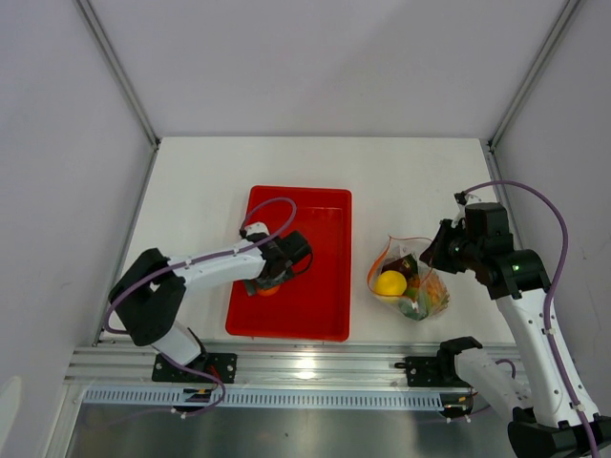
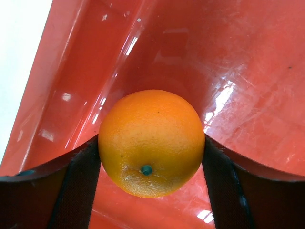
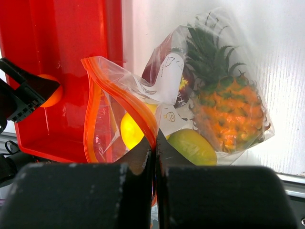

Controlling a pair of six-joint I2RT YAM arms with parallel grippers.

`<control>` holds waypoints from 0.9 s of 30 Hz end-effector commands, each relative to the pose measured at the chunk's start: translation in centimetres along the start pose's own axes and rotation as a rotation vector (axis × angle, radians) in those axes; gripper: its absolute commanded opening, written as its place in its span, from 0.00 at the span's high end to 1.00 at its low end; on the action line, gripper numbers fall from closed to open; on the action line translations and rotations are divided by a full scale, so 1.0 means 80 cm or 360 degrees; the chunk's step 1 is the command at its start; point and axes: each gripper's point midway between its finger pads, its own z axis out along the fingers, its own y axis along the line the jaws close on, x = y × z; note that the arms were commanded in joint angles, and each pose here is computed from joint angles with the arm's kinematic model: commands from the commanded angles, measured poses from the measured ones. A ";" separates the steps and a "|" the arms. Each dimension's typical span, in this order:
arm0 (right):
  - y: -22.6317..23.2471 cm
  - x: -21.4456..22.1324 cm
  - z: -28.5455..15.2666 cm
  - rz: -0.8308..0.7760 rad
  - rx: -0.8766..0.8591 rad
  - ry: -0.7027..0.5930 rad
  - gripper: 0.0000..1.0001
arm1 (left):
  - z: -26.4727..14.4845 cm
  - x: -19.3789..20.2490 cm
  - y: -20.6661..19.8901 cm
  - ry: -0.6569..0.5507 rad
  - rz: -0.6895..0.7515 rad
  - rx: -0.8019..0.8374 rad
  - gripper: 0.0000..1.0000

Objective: Place the food in the zip-top bag and seal the zipper
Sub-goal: Pick up the fake fruit from the bin.

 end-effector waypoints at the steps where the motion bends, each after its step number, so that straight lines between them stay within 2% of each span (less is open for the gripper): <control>1: 0.002 -0.007 -0.004 -0.0004 -0.0011 -0.0047 1.00 | 0.000 -0.004 -0.019 -0.0003 -0.0063 0.0131 0.29; 3: 0.002 -0.007 -0.005 -0.0002 -0.0012 -0.0049 1.00 | -0.001 -0.006 -0.024 -0.0013 -0.0041 0.0166 0.41; 4: 0.002 -0.007 -0.005 -0.0004 -0.0012 -0.0049 1.00 | -0.004 -0.007 -0.026 -0.0011 -0.0007 0.0193 0.54; 8: 0.003 -0.008 -0.006 -0.0002 -0.0015 -0.0051 1.00 | -0.022 -0.014 -0.047 -0.0033 0.0087 0.0395 0.73; 10: 0.005 -0.010 -0.008 -0.0001 -0.0025 -0.0054 1.00 | -0.049 -0.029 -0.071 -0.0116 0.0127 0.0624 0.86; 11: 0.006 -0.009 -0.008 -0.0001 -0.0027 -0.0053 1.00 | -0.052 -0.026 -0.073 -0.0131 0.0165 0.0697 0.97; 12: 0.007 -0.010 -0.009 -0.0002 -0.0031 -0.0056 1.00 | -0.066 -0.025 -0.085 -0.0116 0.0190 0.0831 1.00; 14: 0.008 -0.012 -0.013 -0.0005 -0.0036 -0.0060 1.00 | -0.114 -0.044 -0.114 -0.0238 0.0224 0.1199 1.00; 15: 0.008 -0.013 -0.013 -0.0005 -0.0034 -0.0061 1.00 | -0.131 -0.035 -0.121 -0.0211 0.0274 0.1360 0.99; 16: 0.008 -0.013 -0.014 -0.0008 -0.0032 -0.0064 1.00 | -0.160 -0.045 -0.137 -0.0306 0.0295 0.1568 0.99; 20: 0.007 -0.011 -0.013 -0.0008 -0.0025 -0.0054 1.00 | -0.267 -0.051 -0.155 -0.0416 0.0421 0.2169 1.00; 25: 0.010 -0.012 -0.014 0.0002 -0.0045 -0.0055 1.00 | -0.368 -0.026 -0.178 -0.0364 0.0696 0.2722 0.99; 27: 0.014 -0.014 -0.015 0.0009 -0.0064 -0.0062 1.00 | -0.385 -0.011 -0.193 -0.0328 0.0769 0.2817 1.00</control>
